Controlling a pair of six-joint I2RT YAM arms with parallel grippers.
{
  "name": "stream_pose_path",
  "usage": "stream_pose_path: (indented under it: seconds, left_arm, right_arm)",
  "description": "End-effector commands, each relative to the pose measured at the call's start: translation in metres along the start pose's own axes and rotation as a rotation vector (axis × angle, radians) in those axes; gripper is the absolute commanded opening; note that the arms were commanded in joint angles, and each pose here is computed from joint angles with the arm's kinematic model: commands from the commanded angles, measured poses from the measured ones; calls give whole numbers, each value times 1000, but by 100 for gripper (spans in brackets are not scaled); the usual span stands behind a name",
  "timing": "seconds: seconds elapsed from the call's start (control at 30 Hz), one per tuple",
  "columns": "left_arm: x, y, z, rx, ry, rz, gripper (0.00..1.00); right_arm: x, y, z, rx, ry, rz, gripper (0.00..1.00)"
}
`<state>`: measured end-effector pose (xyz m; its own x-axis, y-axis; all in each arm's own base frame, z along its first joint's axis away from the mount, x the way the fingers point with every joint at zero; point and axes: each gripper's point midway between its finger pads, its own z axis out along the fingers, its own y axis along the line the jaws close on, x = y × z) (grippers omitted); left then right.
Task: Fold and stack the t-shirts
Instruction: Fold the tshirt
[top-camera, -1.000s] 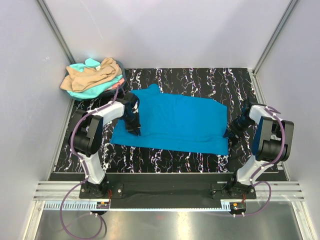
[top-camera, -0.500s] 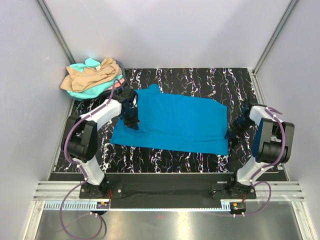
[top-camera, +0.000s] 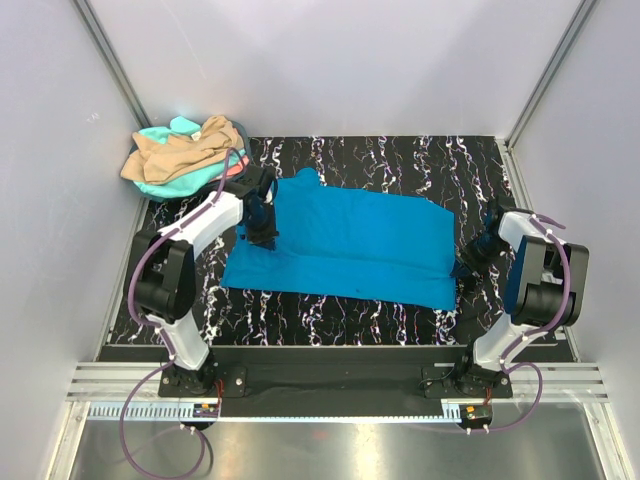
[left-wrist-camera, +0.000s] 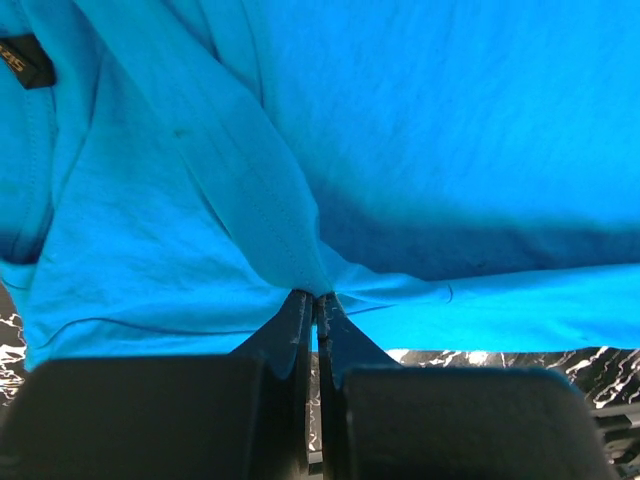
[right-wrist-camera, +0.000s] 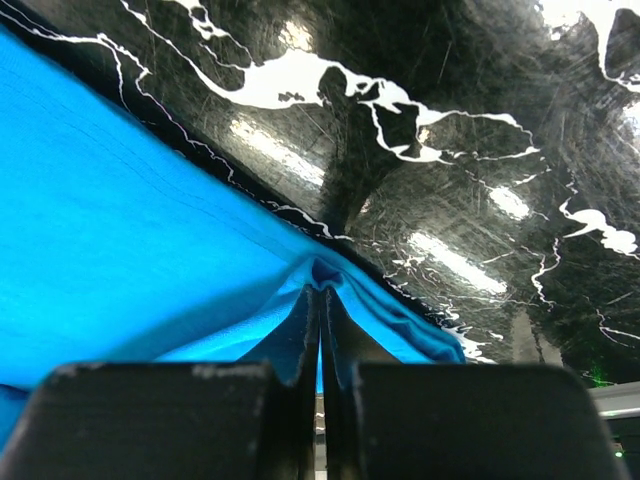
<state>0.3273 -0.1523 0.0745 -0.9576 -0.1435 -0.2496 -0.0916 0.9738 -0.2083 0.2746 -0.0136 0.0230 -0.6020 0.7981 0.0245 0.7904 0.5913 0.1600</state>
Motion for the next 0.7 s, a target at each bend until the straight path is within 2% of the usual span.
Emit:
stream_pose_path:
  seconds: [0.0,0.67]
  left_arm:
    - [-15,2,0,-30,-37,7,0]
    - [-9,4,17,-37,4,11,0]
  right_arm:
    - [-9,2,1,6,-35,-10,0]
    - [-22,22,-12,-53,-58,-15,2]
